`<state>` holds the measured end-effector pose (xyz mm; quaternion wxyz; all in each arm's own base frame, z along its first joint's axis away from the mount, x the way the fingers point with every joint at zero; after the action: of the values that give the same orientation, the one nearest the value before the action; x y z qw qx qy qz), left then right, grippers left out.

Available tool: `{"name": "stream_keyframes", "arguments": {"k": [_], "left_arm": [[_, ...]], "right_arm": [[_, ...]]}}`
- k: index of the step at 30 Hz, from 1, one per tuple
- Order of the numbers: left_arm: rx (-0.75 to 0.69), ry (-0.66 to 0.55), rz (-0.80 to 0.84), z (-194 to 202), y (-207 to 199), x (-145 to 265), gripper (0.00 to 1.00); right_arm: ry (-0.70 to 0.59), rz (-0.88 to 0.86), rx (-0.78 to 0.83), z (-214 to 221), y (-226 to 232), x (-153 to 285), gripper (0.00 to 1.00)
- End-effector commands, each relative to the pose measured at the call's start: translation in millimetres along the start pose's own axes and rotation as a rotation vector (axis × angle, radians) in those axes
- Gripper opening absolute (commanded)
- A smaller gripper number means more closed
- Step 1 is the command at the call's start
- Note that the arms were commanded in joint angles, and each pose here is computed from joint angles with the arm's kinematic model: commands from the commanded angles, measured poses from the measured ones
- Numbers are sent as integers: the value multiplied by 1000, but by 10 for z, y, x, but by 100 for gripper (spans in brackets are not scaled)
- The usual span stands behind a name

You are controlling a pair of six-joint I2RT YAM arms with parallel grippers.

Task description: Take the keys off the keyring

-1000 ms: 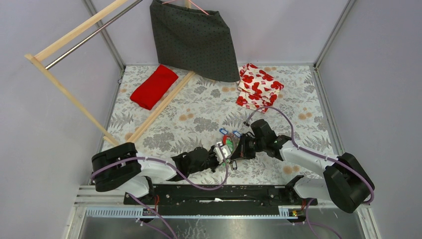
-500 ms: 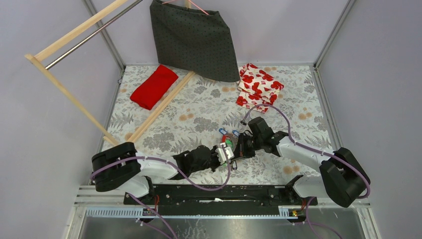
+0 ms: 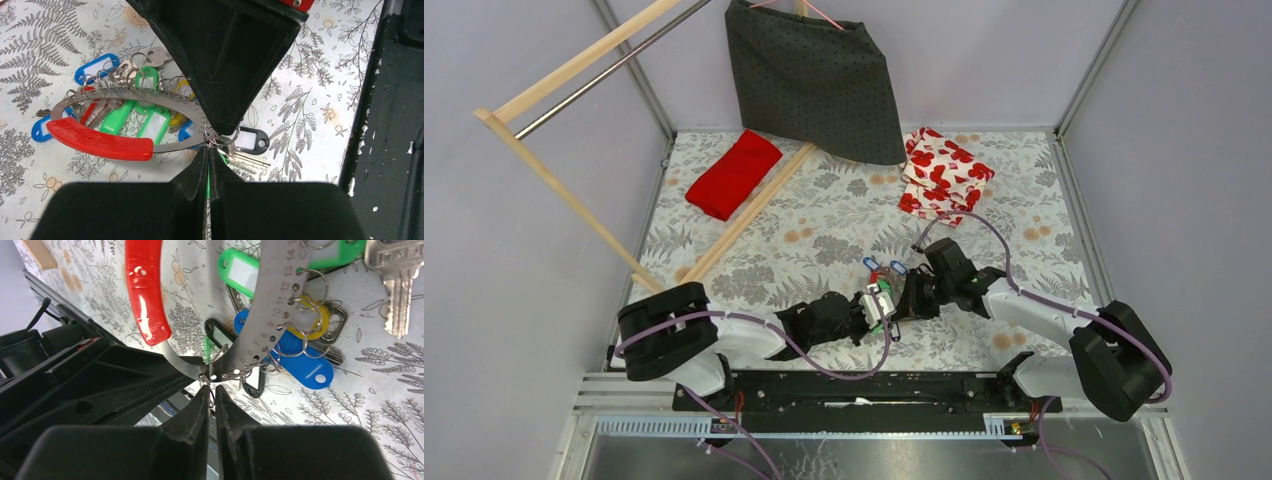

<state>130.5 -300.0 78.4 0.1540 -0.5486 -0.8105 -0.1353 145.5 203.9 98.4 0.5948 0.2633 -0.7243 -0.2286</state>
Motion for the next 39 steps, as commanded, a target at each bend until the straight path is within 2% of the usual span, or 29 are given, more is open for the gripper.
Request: {"name": "stream_keyframes", "arguments": {"k": [1, 4, 22, 37, 39], "left_arm": [[35, -228, 29, -539, -67, -102, 0], [42, -224, 30, -525, -74, -125, 0], [121, -178, 44, -428, -118, -240, 0], [189, -155, 75, -410, -166, -304, 0], [199, -152, 76, -405, -164, -309, 0]], "right_arm": [[-63, 48, -31, 4, -91, -15, 16], [-93, 55, -50, 0, -106, -1, 23], [-382, 23, -299, 70, -212, 298, 42], [-445, -77, -470, 170, -310, 274, 42], [-456, -98, -479, 162, -311, 262, 44]]}}
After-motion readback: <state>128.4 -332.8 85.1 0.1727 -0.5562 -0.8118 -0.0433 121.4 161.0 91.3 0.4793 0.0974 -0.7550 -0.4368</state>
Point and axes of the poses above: each gripper's point midway between its finger pads, its own x axis back along the fingers, its own y axis along the line the jaws close on, z = x × y, the point moved 6 cm from there along x, back along the fingers, and after that the axes turned 1 degree about x, right-handed, at the moved point
